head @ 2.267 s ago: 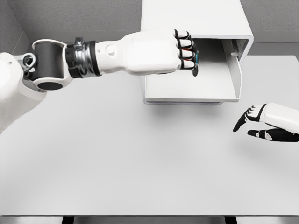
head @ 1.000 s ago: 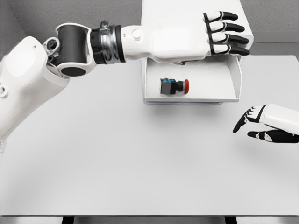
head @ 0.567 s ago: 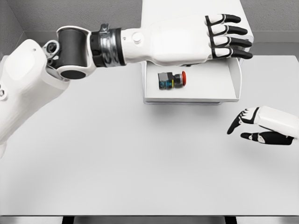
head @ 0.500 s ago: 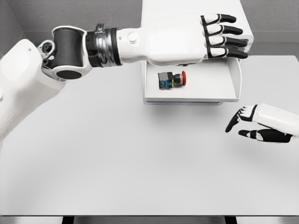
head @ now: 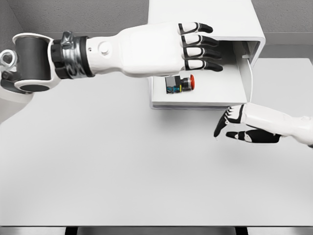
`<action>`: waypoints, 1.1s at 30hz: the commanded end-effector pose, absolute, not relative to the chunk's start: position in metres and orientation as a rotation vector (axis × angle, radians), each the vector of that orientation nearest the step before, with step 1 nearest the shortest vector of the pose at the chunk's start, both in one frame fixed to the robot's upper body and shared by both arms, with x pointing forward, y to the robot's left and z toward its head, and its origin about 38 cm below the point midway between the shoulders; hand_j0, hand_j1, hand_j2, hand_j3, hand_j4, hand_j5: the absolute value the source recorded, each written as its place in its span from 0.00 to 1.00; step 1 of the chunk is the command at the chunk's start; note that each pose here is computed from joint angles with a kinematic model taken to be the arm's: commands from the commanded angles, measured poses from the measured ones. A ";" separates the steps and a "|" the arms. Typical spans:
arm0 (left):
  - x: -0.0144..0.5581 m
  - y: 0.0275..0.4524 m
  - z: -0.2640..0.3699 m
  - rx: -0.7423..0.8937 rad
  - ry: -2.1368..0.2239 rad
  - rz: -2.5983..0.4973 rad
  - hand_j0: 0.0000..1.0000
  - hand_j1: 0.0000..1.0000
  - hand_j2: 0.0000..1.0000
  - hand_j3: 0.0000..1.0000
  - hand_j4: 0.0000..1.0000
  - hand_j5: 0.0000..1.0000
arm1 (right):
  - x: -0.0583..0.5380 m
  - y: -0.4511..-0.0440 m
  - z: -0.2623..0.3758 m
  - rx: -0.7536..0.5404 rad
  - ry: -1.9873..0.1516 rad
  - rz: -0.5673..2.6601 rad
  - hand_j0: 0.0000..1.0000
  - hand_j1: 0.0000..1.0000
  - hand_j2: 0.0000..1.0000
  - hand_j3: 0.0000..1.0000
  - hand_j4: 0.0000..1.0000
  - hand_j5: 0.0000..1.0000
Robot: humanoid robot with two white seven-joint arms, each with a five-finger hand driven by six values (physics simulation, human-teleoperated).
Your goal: Slide open multi-storey tabletop storage cabinets and put open load switch and slide close multi-storey tabletop storage cabinets
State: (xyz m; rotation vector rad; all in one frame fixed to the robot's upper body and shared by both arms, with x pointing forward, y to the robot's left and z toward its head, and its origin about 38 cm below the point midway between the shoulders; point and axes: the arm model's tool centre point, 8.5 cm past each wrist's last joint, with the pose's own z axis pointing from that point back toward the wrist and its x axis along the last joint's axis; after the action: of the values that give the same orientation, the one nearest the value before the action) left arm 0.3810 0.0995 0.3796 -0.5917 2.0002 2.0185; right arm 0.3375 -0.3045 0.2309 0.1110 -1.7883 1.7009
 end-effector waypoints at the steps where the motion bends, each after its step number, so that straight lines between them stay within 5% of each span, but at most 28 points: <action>1: 0.382 0.107 0.380 -0.608 1.993 2.033 0.91 0.91 0.91 0.91 0.91 0.91 | 0.338 -0.295 0.224 0.116 -1.799 1.700 0.54 0.54 0.54 0.54 0.54 0.54; 6: 0.393 0.161 0.389 -0.776 1.981 2.106 0.99 0.99 0.99 0.99 0.99 0.99 | 0.347 -0.280 0.223 0.058 -1.816 1.756 0.54 0.54 0.54 0.54 0.54 0.54; 17: 0.392 0.264 0.380 -1.006 1.936 2.325 1.00 1.00 1.00 1.00 1.00 1.00 | 0.377 -0.266 0.212 0.038 -1.798 1.756 0.54 0.54 0.54 0.54 0.54 0.54; 33: 0.392 0.313 0.324 -1.003 1.910 2.589 1.00 1.00 1.00 1.00 1.00 1.00 | 0.436 -0.263 0.223 -0.028 -1.780 1.717 0.54 0.54 0.54 0.54 0.54 0.54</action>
State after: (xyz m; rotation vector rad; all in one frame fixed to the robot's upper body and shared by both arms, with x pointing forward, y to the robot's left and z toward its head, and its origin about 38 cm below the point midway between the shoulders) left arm 0.3907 0.3097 0.3239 -0.9991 1.8941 2.5853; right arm 0.4335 -0.2627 0.2354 -0.0526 -1.8112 1.7323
